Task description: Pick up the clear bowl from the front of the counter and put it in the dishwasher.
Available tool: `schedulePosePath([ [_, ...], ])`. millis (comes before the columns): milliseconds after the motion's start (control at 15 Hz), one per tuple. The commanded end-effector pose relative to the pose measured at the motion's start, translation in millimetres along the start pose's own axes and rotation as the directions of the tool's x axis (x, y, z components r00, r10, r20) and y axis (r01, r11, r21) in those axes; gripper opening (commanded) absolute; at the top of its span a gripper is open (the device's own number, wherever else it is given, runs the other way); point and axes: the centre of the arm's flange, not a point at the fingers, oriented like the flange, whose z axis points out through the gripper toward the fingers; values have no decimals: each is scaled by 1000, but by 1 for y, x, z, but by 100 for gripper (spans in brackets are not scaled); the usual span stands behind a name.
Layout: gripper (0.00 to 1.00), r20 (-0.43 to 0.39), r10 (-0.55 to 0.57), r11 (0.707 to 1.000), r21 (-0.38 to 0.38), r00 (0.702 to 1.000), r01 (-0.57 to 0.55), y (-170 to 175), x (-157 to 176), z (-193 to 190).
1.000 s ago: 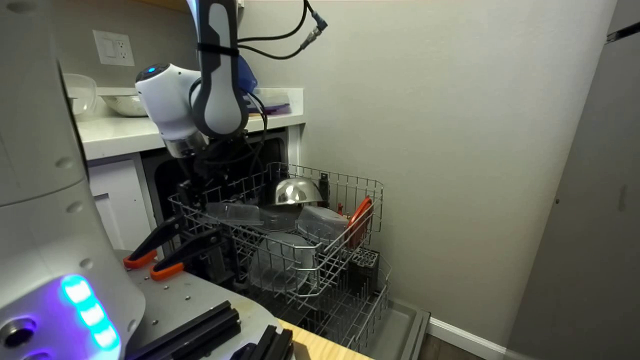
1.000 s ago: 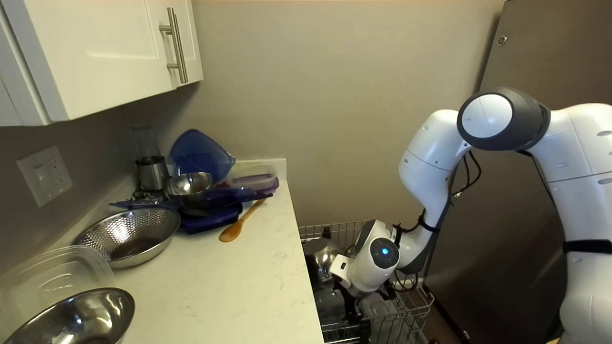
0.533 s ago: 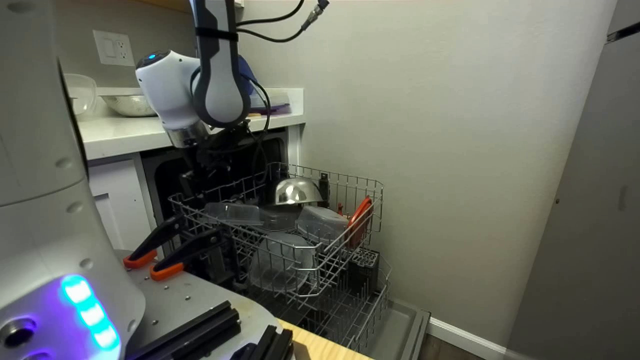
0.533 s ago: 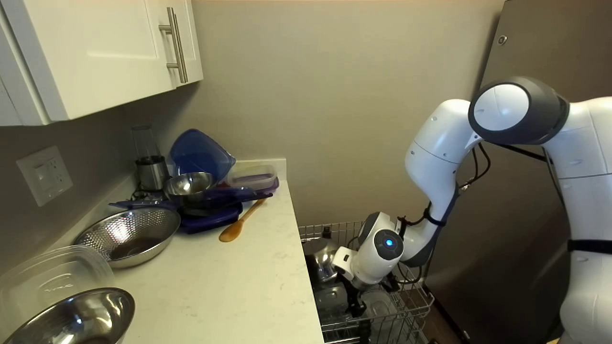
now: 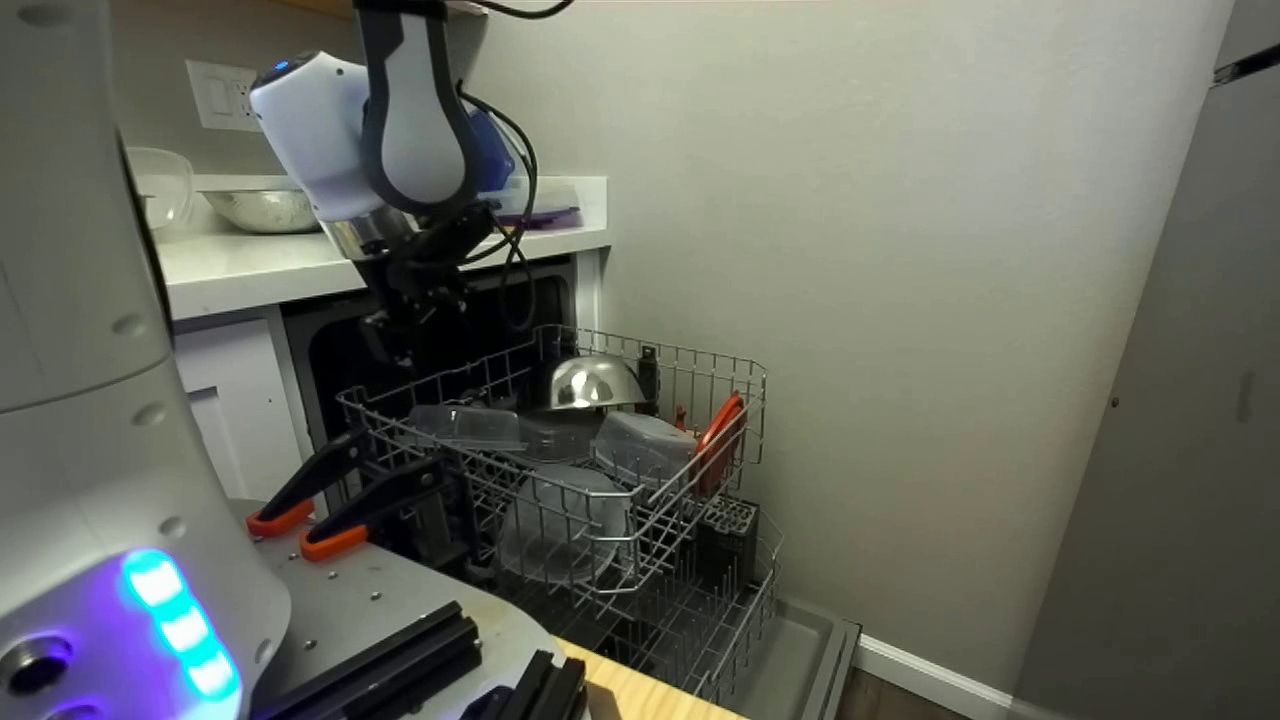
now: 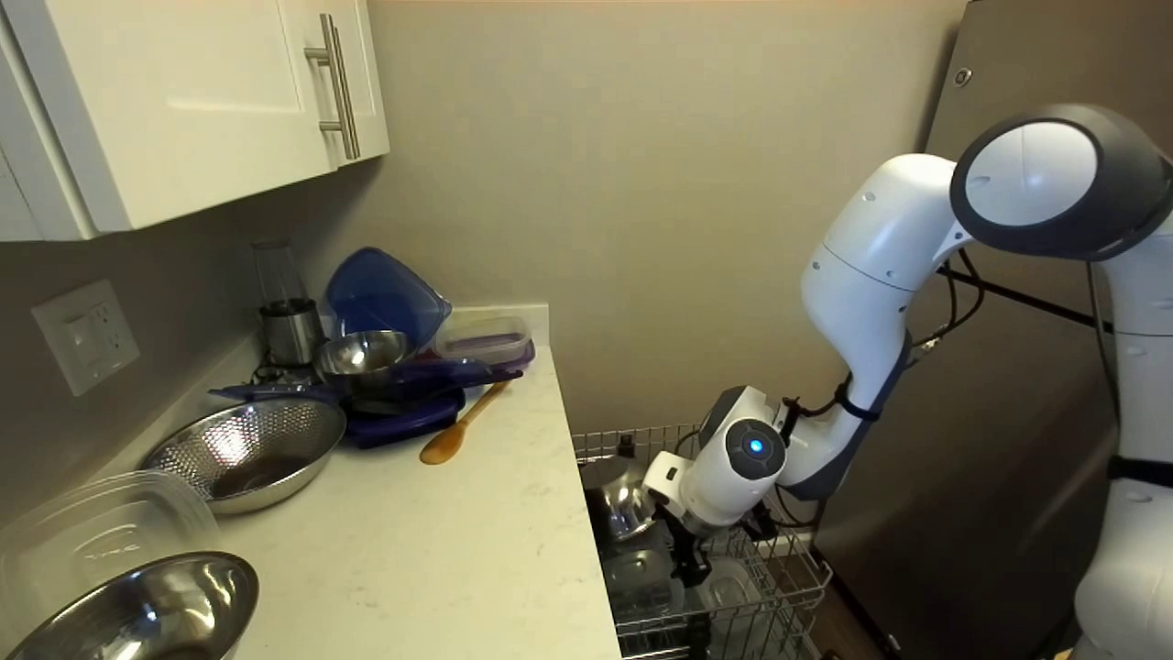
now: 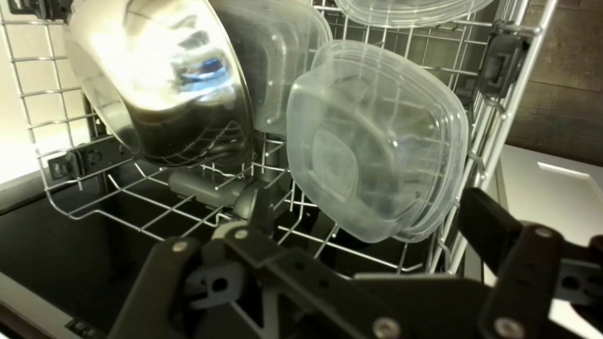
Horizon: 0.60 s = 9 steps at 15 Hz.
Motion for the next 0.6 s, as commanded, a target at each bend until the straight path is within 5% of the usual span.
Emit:
schedulePosePath([
  [0, 100, 30, -13, 1000, -18, 999, 14, 5, -5, -25],
  [533, 100, 13, 10, 1000, -20, 1000, -9, 5, -4, -11],
])
